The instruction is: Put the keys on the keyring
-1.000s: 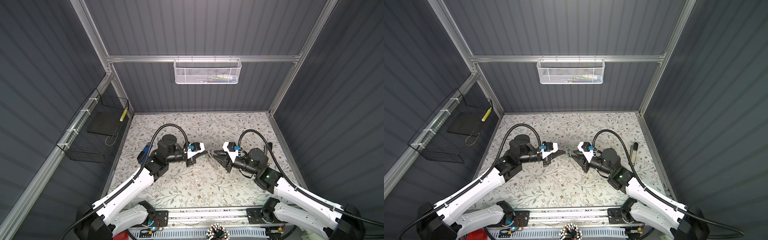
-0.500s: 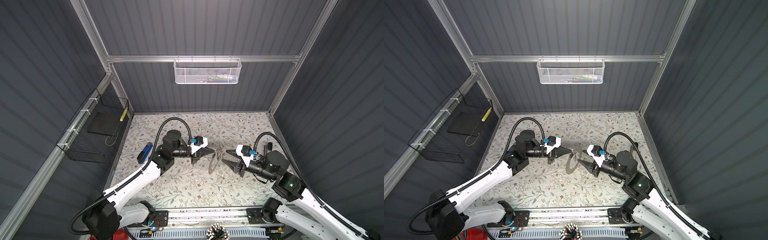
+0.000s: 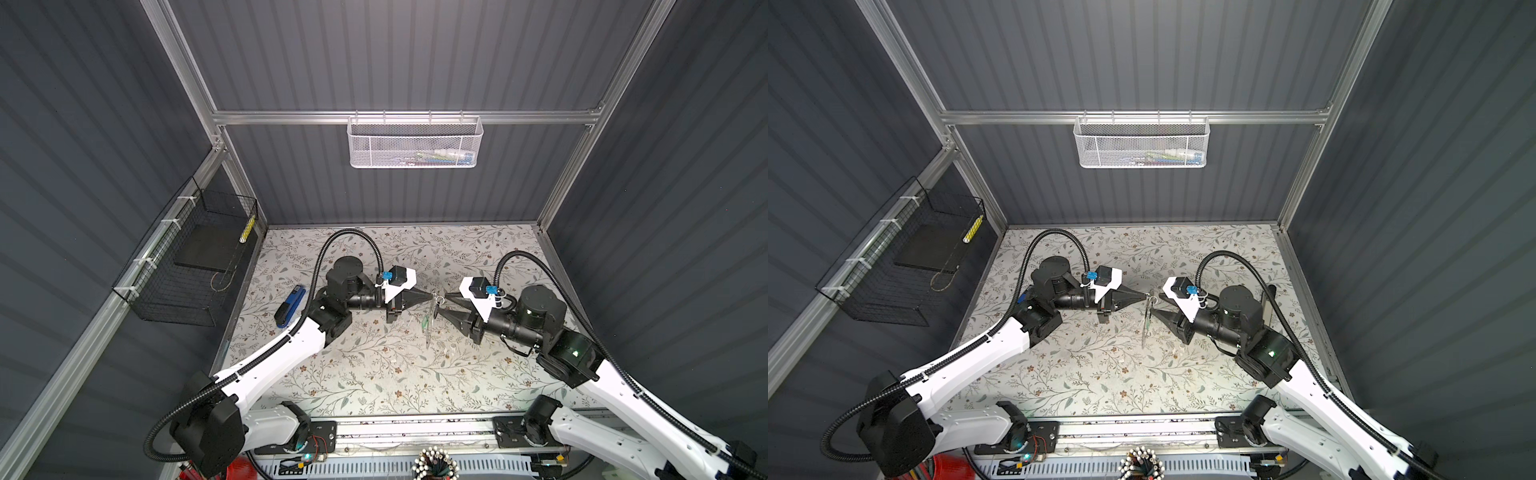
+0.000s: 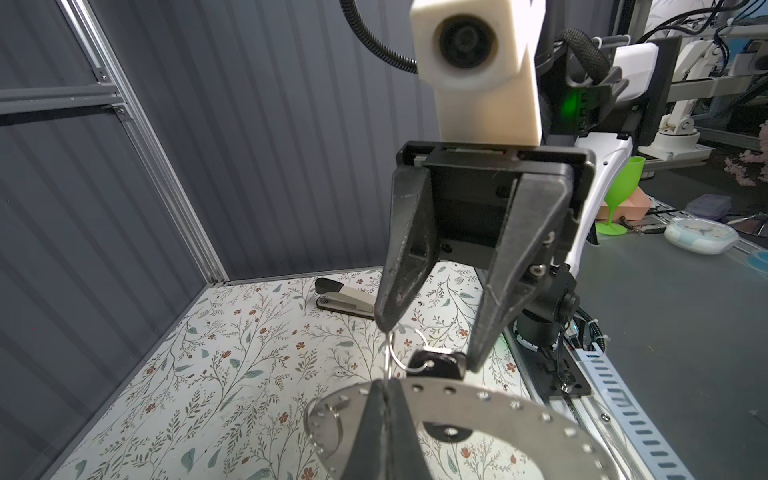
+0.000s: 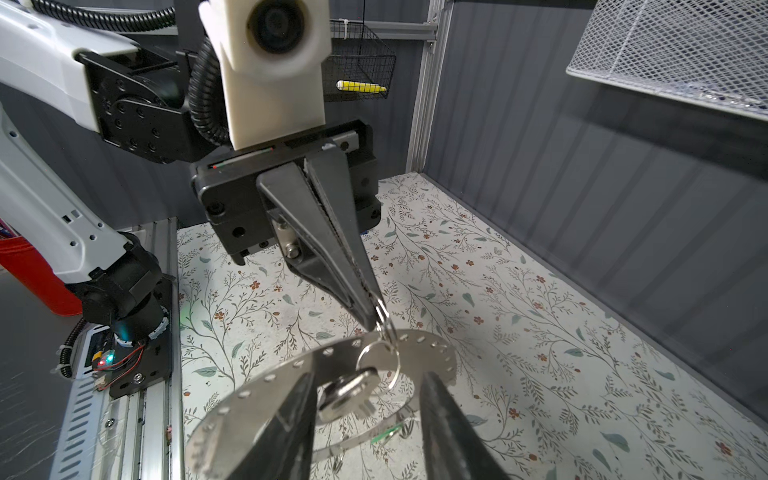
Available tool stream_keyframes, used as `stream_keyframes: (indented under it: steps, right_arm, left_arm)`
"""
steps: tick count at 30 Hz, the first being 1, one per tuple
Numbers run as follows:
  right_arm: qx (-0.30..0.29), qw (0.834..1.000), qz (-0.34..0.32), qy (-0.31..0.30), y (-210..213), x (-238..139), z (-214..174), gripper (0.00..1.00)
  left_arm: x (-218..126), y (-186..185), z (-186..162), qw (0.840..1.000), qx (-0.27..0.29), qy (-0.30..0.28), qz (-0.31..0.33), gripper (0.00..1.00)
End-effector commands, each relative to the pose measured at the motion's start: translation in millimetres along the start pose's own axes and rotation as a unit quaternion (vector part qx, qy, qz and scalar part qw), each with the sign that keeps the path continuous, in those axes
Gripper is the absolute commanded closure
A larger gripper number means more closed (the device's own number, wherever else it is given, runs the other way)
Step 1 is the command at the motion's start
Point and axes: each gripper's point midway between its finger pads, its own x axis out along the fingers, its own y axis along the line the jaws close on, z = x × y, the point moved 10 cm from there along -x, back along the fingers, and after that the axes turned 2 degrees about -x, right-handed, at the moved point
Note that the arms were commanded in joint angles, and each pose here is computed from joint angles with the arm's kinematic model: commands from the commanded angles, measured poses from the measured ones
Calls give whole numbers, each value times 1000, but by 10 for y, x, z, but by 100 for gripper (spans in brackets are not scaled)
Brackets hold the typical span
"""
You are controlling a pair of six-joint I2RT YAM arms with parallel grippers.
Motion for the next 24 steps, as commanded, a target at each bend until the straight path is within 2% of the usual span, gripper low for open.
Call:
stream_keyframes:
  steps: [1,7,12,24]
  right_arm:
    - [0,1000,-7,-17,-11,-59,92,57]
    - [27,998,-50,-2,-48,-96,1,51]
    - [45,997,-63,17,-76,-8,-135,51]
    - [-3,996,-84,-9,21,174,-188,55]
  left_arm:
    - [-30,29,146,999,31,-13,-2,100]
    - [-48,30,122,999,35,-5,17,100]
    - [-38,68,137,999,30,-9,32,100]
    - [-78,82,131,997,6,-13,75,100]
